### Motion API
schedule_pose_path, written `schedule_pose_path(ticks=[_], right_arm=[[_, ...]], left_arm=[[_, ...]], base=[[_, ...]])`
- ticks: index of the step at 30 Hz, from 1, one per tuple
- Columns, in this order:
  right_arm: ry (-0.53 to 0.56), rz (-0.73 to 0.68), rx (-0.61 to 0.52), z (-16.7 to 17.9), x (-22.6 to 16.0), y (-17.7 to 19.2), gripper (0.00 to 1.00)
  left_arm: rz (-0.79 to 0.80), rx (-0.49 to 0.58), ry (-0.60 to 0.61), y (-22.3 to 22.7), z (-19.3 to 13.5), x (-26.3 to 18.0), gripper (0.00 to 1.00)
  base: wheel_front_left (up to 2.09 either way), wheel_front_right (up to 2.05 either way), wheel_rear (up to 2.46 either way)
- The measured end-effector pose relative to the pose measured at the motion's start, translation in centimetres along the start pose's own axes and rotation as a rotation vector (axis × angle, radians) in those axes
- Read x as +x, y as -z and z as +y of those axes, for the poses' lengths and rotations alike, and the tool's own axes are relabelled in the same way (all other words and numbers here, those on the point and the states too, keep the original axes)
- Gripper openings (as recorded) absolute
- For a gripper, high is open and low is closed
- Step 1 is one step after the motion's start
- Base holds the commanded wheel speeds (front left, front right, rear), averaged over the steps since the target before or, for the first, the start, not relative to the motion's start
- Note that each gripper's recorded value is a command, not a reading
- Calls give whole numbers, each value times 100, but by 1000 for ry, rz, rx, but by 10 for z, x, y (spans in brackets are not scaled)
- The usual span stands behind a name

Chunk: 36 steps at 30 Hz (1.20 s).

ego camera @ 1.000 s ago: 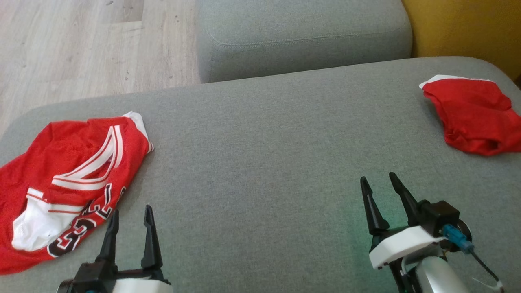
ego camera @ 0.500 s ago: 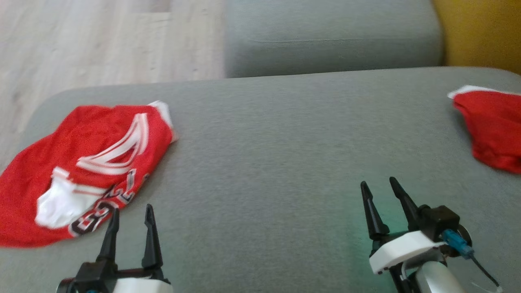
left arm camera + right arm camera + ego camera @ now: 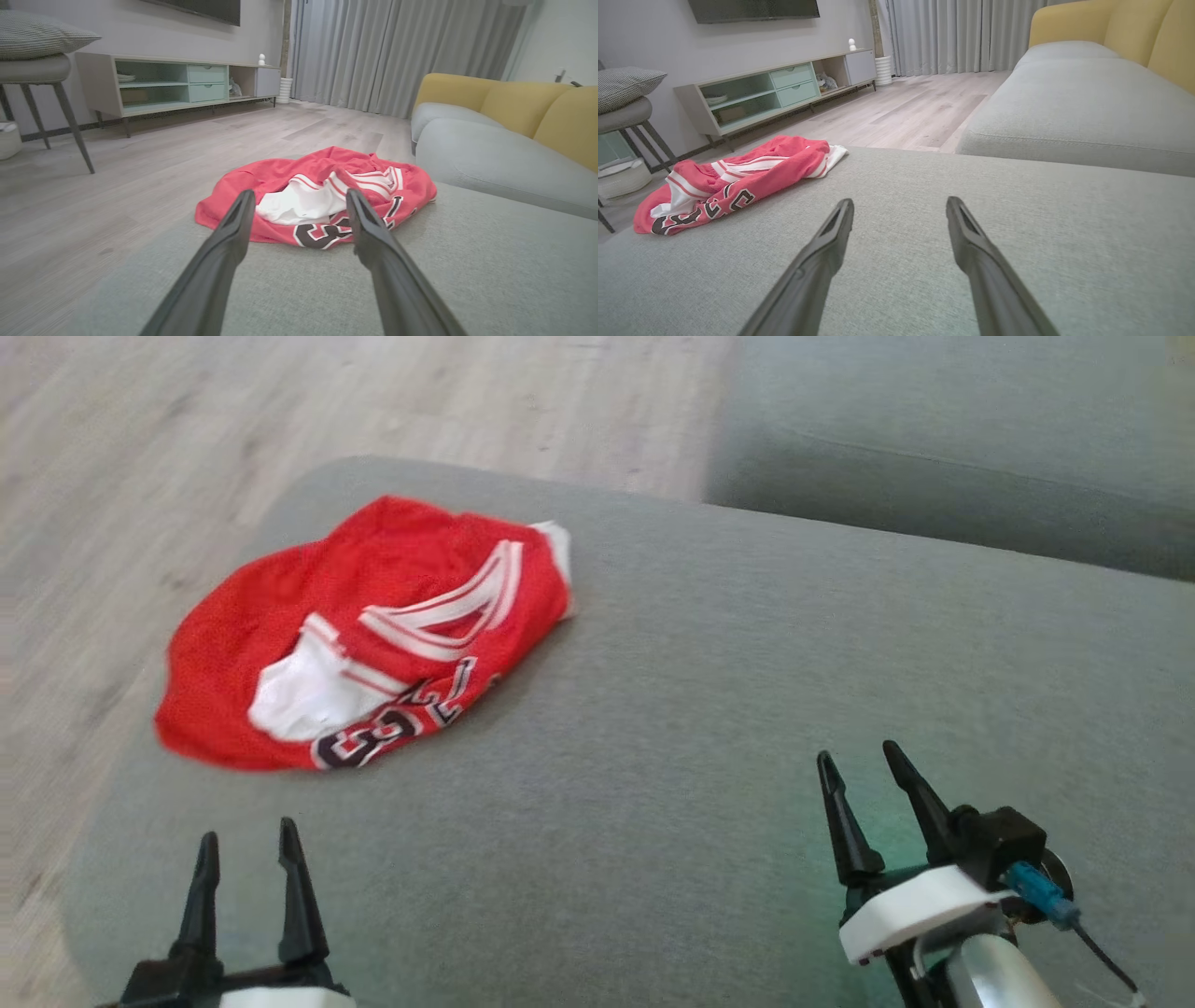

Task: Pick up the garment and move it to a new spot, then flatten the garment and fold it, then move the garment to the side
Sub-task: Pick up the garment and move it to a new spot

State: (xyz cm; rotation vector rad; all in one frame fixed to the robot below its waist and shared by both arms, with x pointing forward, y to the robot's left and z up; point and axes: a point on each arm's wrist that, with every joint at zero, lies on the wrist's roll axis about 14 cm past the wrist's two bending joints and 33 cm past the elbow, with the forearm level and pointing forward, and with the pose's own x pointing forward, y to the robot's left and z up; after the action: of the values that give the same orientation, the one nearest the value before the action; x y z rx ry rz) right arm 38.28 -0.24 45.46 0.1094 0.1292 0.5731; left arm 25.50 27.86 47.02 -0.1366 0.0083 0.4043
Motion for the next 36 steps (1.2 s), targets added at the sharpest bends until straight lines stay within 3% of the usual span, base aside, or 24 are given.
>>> schedule_pose_path(ticks=[7, 15, 21, 25, 31, 36], right_arm=[[-65, 50, -10, 10, 18, 18, 100], [-78, 60, -63, -23, 49, 28, 100], [-66, 116, -119, -63, 61, 55, 100], [-58, 122, -124, -79, 65, 65, 100], [-43, 99, -135, -97, 74, 66, 100], [-25, 83, -135, -105, 75, 64, 100]], left_arm=[[-29, 15, -110, -14, 29, 3, 100], [-110, 82, -41, -46, 11, 79, 100], [114, 125, 10, 11, 0, 137, 100], [263, 82, 36, 44, -12, 169, 100], [558, 65, 51, 117, -21, 159, 100], [567, 91, 80, 124, -26, 172, 100]], base=[[0, 0, 0], [0, 0, 0], [0, 0, 0], [0, 0, 0], [0, 0, 0], [0, 0, 0]])
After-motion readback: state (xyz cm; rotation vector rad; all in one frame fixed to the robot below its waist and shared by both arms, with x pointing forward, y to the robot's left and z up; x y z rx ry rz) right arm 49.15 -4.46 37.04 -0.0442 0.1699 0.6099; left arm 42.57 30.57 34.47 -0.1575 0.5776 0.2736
